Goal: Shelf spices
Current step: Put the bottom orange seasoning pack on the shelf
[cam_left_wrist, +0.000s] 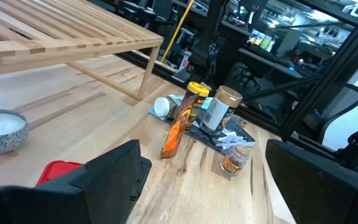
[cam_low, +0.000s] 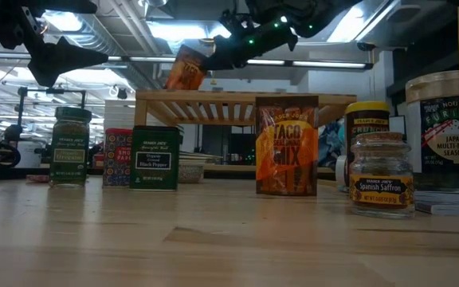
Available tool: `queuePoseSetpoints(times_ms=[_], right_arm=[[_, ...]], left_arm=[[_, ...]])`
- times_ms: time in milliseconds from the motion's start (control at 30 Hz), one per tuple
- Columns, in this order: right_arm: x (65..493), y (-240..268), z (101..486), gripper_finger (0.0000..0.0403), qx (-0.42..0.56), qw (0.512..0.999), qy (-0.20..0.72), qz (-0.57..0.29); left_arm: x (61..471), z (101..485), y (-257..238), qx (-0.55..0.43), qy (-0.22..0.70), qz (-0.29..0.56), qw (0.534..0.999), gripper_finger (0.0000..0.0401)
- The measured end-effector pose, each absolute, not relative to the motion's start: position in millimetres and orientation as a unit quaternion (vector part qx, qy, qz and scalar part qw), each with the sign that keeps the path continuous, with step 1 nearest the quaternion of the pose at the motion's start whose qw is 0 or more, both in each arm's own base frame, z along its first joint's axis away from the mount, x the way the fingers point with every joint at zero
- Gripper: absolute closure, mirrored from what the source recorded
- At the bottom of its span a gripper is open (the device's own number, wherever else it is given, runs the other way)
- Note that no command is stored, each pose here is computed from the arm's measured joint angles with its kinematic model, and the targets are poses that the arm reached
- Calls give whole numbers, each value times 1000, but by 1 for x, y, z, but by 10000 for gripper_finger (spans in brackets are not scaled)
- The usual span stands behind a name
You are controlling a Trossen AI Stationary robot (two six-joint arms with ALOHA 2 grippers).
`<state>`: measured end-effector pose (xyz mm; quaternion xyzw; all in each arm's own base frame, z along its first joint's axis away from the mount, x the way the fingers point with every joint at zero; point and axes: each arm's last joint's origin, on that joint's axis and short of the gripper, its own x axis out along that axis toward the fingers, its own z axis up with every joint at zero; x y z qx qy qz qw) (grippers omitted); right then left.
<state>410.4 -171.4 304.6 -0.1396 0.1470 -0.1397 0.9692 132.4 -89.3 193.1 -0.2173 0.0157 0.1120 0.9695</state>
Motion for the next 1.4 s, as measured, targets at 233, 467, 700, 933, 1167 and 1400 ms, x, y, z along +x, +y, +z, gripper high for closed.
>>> queuePoseSetpoints(times_ms=[233,467,700,933,1167,1400], right_arm=[[413,-172,341,402,-165,966,139,-143],[410,-173,339,402,-158,954,200,-156],[409,-174,337,402,-173,945,216,-174],[408,-174,336,402,-172,944,223,-173],[408,-174,334,402,-170,943,229,-172],[407,-173,332,402,-167,941,243,-168]], left_arm=[[132,193,-89,-218,16,112,969,61],[132,193,-89,-220,16,112,969,61],[132,193,-89,-221,15,112,969,61],[132,193,-89,-220,15,112,969,61],[132,193,-89,-220,15,112,969,61],[132,193,-89,-220,15,112,969,61]])
